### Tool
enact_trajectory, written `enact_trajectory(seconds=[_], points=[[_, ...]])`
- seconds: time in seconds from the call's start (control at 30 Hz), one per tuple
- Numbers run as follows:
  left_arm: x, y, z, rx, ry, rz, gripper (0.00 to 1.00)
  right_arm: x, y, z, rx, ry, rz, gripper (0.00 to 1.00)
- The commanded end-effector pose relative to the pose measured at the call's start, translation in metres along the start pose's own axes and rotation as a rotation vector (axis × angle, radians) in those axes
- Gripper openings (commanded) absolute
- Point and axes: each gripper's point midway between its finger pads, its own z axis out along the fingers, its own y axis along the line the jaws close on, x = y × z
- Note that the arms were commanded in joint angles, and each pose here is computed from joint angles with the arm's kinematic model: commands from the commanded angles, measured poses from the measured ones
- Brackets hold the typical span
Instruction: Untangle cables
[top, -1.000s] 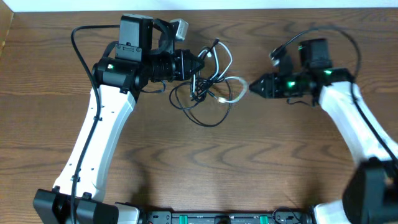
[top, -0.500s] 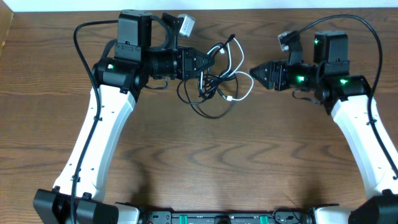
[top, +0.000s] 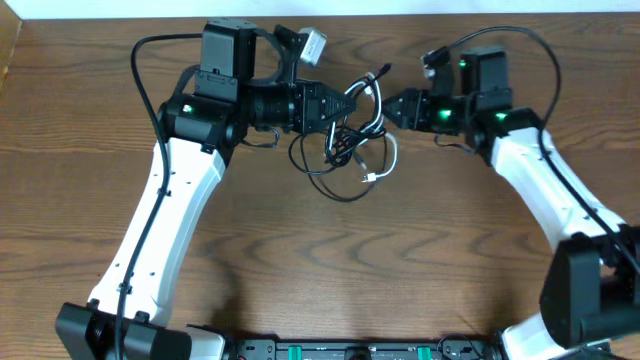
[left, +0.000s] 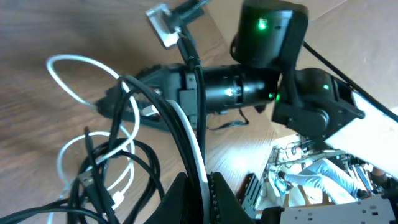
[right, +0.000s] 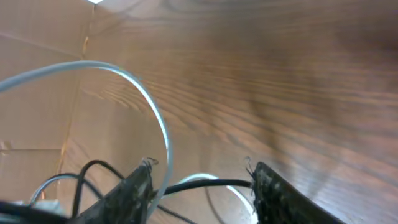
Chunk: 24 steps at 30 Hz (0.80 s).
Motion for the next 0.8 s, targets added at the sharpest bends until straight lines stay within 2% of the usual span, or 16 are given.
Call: enact_trajectory(seconds=[0.0, 0.07, 0.2, 0.43, 0.53, 0.63, 0.77], points=[[0.004, 0.005, 0.002, -0.059, 0.008, -0.004, 0.07, -0.005, 0.007, 0.002, -0.013, -0.016, 0.010, 0.22], [0.007, 0.013, 0.003, -0.105, 0.014, -0.021, 0.07, -0.009, 0.010, 0.001, -0.021, -0.029, -0.001, 0.17], [0.007, 0.014, 0.003, -0.108, 0.014, -0.023, 0.07, -0.012, 0.017, -0.001, -0.048, -0.039, -0.016, 0.19], [0.008, 0.019, 0.002, -0.132, 0.014, -0.027, 0.07, 0.011, 0.006, -0.001, -0.005, 0.048, 0.141, 0.48], [0.010, 0.020, 0.003, -0.137, 0.020, -0.035, 0.08, 0.015, 0.004, -0.001, 0.003, 0.065, 0.228, 0.54], [0.012, 0.021, 0.003, -0.138, 0.026, -0.042, 0.07, 0.017, 0.002, 0.005, 0.000, 0.076, 0.311, 0.52], [0.012, 0.021, 0.003, -0.139, 0.027, -0.044, 0.07, 0.019, 0.013, 0.016, -0.113, 0.125, 0.326, 0.49]])
